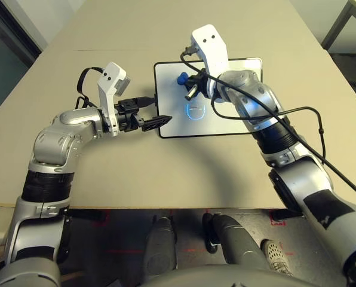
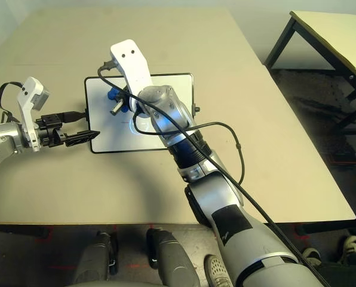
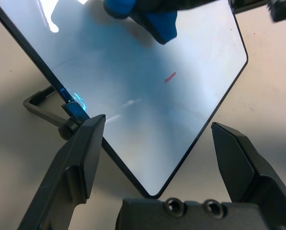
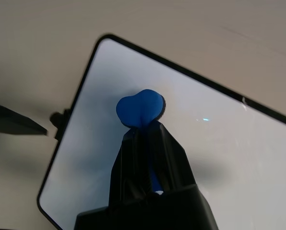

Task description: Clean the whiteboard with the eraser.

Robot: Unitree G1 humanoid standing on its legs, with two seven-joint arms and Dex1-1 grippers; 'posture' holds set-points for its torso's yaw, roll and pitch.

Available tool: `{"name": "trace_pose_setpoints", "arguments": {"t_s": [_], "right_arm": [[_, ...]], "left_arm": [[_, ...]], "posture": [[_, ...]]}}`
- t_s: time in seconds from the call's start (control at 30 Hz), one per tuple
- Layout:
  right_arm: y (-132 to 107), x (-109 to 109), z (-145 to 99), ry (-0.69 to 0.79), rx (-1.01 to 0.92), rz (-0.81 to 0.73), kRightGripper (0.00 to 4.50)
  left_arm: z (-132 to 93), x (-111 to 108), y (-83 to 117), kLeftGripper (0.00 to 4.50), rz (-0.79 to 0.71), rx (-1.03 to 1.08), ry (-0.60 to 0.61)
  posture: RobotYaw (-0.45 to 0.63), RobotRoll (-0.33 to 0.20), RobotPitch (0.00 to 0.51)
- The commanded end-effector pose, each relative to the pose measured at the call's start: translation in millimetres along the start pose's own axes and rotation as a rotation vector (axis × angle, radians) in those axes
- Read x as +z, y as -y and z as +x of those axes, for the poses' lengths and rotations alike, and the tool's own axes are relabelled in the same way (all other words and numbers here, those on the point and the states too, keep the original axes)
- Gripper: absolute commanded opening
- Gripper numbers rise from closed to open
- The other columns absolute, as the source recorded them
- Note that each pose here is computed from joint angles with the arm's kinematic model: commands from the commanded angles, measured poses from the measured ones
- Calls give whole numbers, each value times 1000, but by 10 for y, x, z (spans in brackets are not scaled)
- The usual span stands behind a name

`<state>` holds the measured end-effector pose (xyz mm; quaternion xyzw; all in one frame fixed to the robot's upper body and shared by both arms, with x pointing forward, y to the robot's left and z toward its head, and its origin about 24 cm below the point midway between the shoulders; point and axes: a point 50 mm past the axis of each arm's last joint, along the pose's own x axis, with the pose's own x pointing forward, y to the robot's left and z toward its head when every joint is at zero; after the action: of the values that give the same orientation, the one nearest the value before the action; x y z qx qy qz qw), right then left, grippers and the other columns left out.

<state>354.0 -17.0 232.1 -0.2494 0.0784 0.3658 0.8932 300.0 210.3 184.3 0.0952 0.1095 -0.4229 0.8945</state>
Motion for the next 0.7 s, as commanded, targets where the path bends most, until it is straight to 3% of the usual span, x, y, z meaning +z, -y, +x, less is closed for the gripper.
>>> {"name": "trace_pose_setpoints", "arguments": {"t_s": [0.03, 0.43, 0.7], "right_arm": [[-10, 82, -20, 27, 3, 7, 43], [-222, -382, 95, -129, 80, 67, 43], [-352, -511, 75, -176, 138, 92, 43]], "left_arm": [[15, -50, 27, 4500, -9, -16, -9], [25, -47, 45, 4500, -14, -20, -10], [26, -60, 51, 4500, -15, -20, -13]], "posture": [[5, 0, 148], [6, 0, 153], [6, 0, 156]]}}
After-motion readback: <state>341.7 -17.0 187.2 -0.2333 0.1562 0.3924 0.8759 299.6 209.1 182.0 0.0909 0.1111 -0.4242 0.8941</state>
